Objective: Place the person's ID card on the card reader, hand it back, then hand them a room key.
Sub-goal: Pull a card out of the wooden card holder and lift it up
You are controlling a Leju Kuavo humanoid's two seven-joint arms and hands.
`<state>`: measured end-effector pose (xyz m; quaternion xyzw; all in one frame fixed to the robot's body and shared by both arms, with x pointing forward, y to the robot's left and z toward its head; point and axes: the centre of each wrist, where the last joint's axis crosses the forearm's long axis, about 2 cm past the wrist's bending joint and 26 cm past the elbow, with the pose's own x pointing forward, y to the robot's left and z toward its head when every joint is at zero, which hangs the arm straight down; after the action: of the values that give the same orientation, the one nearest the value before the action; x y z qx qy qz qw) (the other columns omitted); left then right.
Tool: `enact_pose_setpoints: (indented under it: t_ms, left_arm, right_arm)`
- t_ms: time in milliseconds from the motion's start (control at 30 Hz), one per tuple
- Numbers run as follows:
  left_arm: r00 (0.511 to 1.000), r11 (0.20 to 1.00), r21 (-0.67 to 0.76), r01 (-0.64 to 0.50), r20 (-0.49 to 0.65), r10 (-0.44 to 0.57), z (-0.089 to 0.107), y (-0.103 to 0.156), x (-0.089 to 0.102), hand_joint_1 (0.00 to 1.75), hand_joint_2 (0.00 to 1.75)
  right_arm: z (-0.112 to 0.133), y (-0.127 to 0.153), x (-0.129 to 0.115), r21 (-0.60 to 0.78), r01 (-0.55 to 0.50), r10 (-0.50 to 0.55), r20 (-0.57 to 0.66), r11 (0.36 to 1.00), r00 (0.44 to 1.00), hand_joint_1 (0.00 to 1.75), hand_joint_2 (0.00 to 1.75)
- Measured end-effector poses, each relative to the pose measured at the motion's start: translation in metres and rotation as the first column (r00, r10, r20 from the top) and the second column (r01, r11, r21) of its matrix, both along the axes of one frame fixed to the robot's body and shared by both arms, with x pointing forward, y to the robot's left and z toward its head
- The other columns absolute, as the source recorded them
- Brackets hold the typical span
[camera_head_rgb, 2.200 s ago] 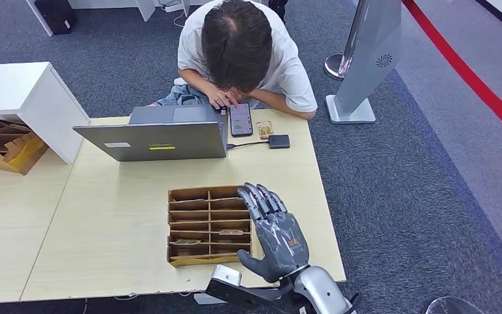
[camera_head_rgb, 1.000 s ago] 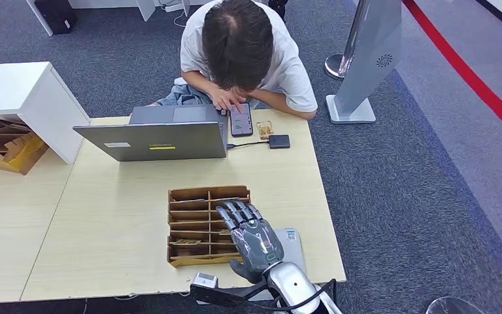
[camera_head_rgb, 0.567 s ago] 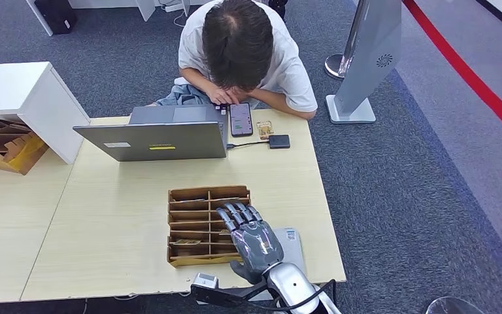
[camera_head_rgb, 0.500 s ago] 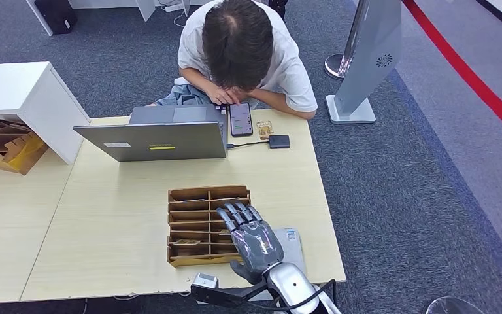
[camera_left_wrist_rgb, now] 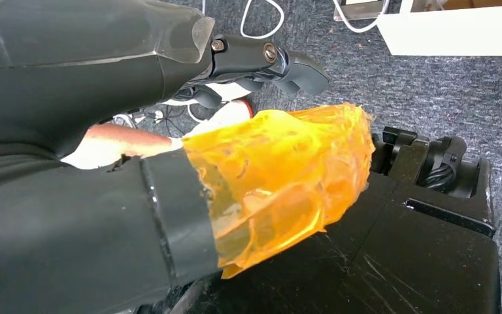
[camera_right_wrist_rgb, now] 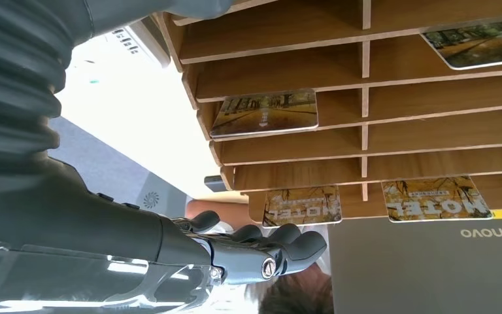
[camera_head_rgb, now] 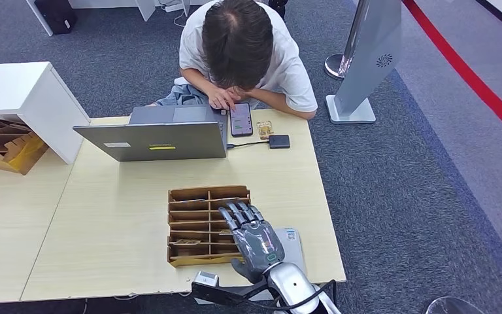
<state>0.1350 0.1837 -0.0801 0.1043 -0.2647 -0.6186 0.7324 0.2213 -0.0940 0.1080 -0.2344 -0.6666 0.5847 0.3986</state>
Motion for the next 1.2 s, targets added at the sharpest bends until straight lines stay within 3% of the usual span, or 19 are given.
enact_pose_setpoints:
  t_ms: [333, 833, 1200]
  left_arm:
    - [1.0, 1.0, -0.004, 0.002, 0.001, -0.002, 0.0002, -0.0011, 0.0001, 0.0, 0.0]
    - [1.0, 1.0, -0.003, 0.016, -0.003, -0.016, 0.0003, -0.0016, 0.0003, 0.0, 0.0]
    - [1.0, 1.0, -0.003, 0.023, -0.002, -0.023, 0.0005, -0.0021, 0.0006, 0.0, 0.0]
  right_arm:
    - [-0.0013, -0.0001, 0.0002, -0.003, 0.002, -0.002, -0.004, 1.0, 1.0, 0.16, 1.75]
    - [-0.0056, -0.0009, 0.0026, -0.003, 0.035, -0.035, -0.015, 0.999, 0.999, 0.31, 1.75]
    - [-0.0083, -0.0015, 0.0045, -0.006, 0.052, -0.052, -0.03, 0.999, 0.998, 0.3, 1.75]
